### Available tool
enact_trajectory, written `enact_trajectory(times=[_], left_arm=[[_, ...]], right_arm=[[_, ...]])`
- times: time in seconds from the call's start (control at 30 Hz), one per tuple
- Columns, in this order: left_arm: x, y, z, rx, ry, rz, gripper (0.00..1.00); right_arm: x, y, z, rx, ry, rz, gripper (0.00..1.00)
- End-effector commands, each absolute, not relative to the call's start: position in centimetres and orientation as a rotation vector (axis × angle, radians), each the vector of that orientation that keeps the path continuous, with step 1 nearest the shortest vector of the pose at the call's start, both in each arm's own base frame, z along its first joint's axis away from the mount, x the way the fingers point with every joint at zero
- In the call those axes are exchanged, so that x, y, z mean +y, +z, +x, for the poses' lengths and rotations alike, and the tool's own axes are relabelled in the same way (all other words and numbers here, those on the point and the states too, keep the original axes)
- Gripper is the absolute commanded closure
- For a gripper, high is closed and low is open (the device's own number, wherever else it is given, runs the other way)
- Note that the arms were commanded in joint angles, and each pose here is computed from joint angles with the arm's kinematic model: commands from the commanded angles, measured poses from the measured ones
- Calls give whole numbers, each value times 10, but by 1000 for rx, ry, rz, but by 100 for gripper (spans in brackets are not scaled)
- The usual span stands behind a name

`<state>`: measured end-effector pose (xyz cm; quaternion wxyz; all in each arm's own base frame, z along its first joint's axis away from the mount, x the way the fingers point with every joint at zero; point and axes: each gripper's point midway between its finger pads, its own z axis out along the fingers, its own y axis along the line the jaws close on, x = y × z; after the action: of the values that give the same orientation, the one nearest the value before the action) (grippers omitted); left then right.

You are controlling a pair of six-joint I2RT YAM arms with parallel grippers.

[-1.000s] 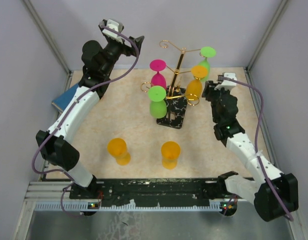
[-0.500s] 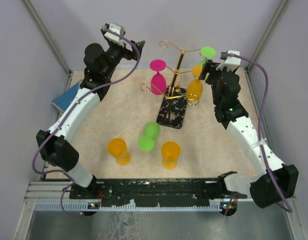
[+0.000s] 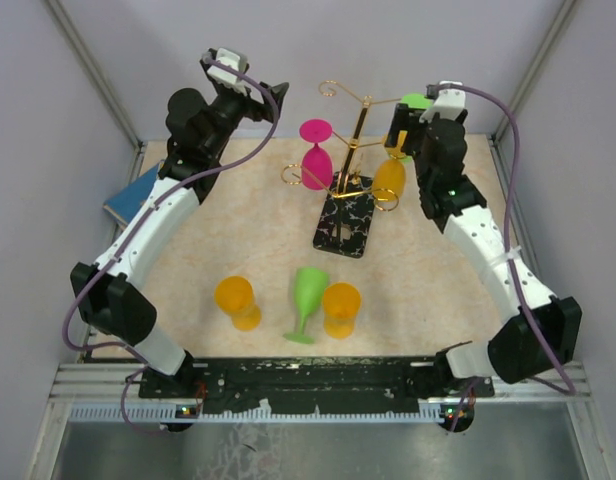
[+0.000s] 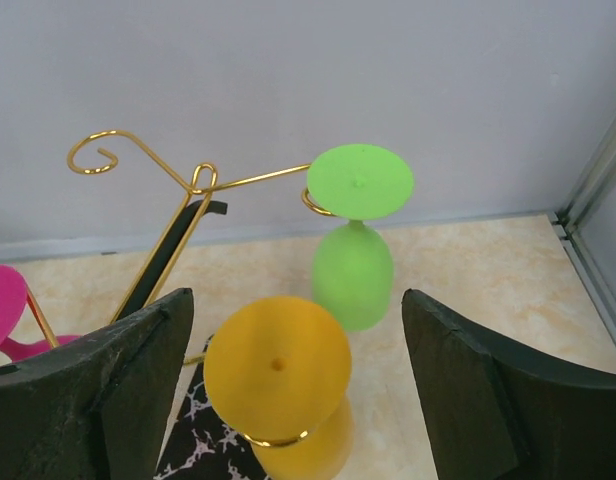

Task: Place the wine glass upside down on the wine glass rack
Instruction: Turn the wine glass upside down at the wine rack.

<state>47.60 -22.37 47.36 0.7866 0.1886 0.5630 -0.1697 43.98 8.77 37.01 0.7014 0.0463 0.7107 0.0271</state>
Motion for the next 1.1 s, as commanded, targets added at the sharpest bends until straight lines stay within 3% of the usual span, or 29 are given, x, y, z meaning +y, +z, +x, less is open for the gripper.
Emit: enact_trajectory(times=[0.0,0.2,0.5,1.07], left_arm=[[-213,501,462,1151,-357,388,0],[-211,499,461,1154,-339,392,0],[-209,497,468,1152,-303,407,0],[-214,488,478,1164,-314,427,0]], right_arm=[[99,386,456,1572,85,83,14],[108,377,483,1642,60,66,5],[112,350,515,1789,-13,66,4],[84,330,485,1985,-199,69,3]])
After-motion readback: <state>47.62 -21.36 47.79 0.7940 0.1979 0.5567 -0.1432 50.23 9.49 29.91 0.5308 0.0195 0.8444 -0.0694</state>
